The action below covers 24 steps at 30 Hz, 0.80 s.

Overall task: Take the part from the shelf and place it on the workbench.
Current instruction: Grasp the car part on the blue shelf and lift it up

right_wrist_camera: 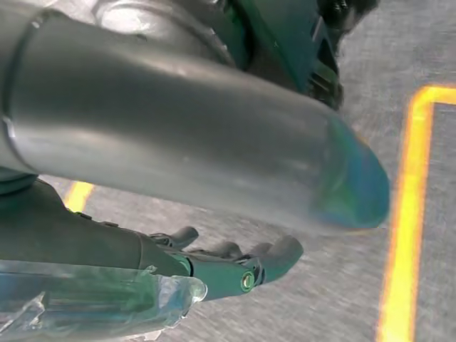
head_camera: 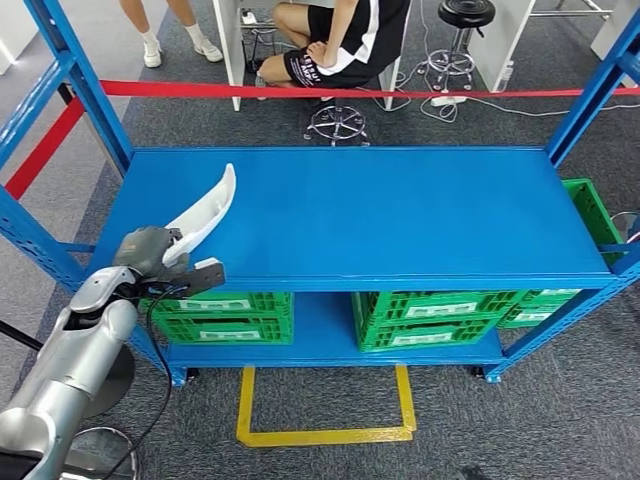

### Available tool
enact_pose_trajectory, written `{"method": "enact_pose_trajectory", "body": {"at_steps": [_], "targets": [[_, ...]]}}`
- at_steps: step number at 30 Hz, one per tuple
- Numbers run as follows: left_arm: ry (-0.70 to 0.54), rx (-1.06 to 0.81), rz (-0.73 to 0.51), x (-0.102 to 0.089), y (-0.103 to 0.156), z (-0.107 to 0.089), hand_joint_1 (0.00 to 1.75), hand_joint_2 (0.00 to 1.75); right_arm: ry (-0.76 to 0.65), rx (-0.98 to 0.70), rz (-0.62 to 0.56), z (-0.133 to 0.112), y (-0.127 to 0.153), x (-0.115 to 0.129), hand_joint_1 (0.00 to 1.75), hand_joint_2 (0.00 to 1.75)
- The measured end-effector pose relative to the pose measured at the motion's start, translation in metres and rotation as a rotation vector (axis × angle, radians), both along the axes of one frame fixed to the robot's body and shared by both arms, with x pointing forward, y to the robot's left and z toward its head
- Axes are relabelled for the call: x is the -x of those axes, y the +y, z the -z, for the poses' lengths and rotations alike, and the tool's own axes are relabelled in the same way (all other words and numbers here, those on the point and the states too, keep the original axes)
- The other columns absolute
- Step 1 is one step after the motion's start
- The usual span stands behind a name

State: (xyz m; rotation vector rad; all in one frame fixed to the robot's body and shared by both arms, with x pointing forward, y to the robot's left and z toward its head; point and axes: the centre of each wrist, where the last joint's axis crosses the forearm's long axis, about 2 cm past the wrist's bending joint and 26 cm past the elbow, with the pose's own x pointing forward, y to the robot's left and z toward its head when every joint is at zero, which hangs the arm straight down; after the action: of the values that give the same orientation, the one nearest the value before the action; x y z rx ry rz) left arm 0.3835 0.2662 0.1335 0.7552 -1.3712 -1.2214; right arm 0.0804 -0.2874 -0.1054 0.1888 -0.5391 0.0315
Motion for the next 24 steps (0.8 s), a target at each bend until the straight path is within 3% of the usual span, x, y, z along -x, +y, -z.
{"method": "enact_pose_trajectory", "body": {"at_steps": [4,7,18,24], "targets": [[-0.057,0.107,0.128,-0.007,-0.055,-0.018,1.75,1.75,0.018,0.031,0.135,-0.042,0.054,-0.122,0.0,0.0],[-0.075,0.176,0.189,-0.004,-0.082,-0.024,1.75,1.75,-0.071,-0.018,0.166,-0.063,0.068,-0.16,0.0,0.0],[-0.237,0.314,0.328,0.041,-0.095,-0.035,1.75,1.75,-0.106,-0.048,0.235,-0.063,0.066,-0.161,0.0,0.0],[-0.281,0.331,0.355,0.052,-0.098,-0.043,1.75,1.75,-0.106,-0.05,0.246,-0.062,0.065,-0.16,0.0,0.0]]}}
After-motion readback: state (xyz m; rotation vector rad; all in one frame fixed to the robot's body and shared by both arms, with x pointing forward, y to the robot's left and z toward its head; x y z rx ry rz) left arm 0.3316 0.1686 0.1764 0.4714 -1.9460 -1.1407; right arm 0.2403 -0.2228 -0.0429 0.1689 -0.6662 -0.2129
